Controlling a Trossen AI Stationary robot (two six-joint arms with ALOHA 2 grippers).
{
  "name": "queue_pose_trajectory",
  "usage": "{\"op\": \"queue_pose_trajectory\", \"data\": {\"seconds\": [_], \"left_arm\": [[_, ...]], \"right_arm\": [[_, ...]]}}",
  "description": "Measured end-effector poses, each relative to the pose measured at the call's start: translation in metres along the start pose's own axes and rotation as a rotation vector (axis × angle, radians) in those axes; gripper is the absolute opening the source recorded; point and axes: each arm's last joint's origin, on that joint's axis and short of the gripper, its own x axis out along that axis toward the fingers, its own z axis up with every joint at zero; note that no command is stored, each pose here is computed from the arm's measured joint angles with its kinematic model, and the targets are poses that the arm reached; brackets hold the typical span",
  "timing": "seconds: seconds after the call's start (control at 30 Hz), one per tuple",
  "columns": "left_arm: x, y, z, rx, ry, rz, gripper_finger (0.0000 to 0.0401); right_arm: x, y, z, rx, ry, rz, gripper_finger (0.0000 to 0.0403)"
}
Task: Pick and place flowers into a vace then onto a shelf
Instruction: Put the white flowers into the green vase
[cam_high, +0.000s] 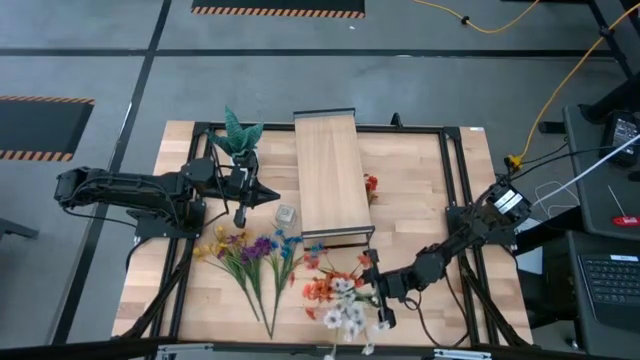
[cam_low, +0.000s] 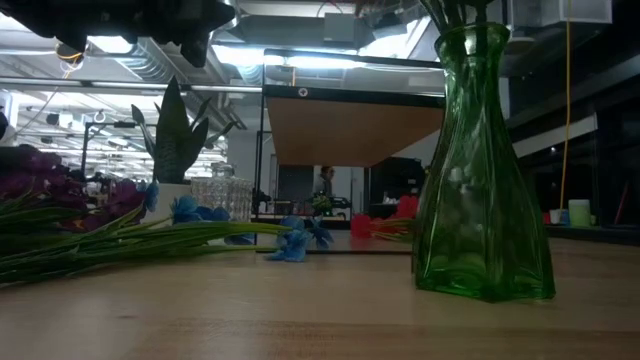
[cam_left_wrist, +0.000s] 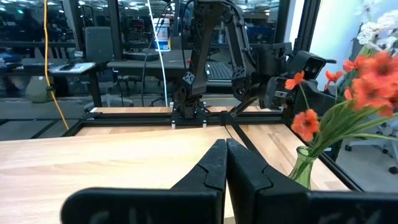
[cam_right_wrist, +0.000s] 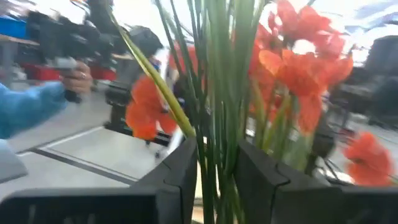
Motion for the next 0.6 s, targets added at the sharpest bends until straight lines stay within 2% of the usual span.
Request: {"op": "queue_pose_trajectory", "data": {"seconds": [0.17,0.27,0.6], "left_arm": [[0.0,-0.0001,-0.0001,0.0,0.001,-0.001,0.0003],[0.0,0.0,-0.0002,0.0,0.002,0.0,0.0003],[0.0001,-0.0001,-0.0003,0.0,0.003,-0.001,0.0003]], "right_arm": [[-0.0021,0.0002,-0.0057,-0.029,0.099,-0.151,0.0111],[-0.0023,-0.0013,-0.0064,-0.032,0.114,-0.196,0.0112],[-0.0026,-0.0008,-0.008,-0.04,0.131,-0.198,0.0105]]}}
